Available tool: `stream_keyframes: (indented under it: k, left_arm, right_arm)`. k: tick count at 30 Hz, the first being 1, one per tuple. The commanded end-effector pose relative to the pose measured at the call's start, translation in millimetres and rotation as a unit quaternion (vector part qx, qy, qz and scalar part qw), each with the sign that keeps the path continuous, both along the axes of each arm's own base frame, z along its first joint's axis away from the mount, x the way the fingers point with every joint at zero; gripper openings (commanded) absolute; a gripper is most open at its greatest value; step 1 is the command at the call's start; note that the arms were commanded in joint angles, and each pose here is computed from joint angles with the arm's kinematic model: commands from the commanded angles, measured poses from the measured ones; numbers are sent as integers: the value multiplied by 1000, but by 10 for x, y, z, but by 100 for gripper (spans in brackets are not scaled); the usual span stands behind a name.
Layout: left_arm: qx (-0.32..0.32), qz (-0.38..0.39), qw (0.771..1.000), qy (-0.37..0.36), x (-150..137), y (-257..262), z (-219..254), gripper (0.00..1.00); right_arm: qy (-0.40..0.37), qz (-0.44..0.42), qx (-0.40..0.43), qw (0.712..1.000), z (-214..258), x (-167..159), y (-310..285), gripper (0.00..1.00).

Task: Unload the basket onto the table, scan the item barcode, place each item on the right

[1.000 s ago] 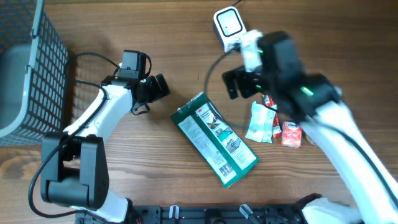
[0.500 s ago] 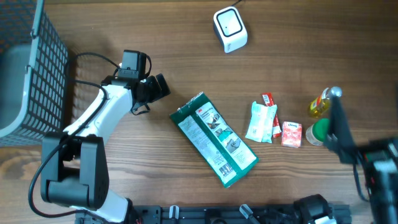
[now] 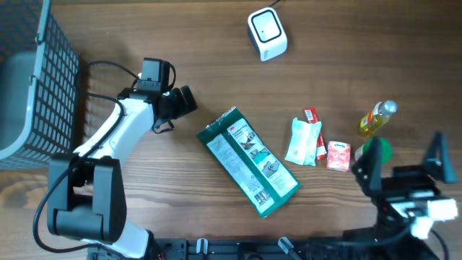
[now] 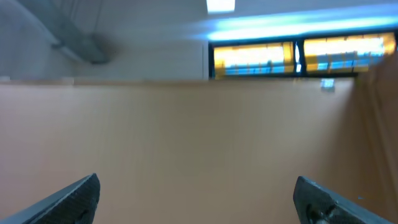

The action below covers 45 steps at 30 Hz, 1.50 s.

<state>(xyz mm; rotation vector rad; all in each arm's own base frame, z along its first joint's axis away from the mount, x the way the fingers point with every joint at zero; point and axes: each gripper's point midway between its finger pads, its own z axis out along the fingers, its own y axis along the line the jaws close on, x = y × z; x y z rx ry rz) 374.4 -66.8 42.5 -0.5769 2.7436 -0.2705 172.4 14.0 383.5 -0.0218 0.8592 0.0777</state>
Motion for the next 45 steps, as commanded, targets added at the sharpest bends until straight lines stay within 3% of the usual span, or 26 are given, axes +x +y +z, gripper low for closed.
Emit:
stream_keyframes:
  k: [1,11,16,45]
  left_arm:
    - [6,-2,1000,-4,-1,31,17,100]
    - [6,-2,1000,-4,-1,31,16,100]
    - [6,-2,1000,-4,-1,31,16,100]
    - [6,-2,1000,-4,-1,31,16,100]
  right_arm:
    - [37,37,31,998,-366,170,40,100]
    - [220,51,50,973,-1415,638,102,100]
    - [348,42,37,936,-2066,730,125,100]
    - [348,47,36,936,-2065,728,140,100]
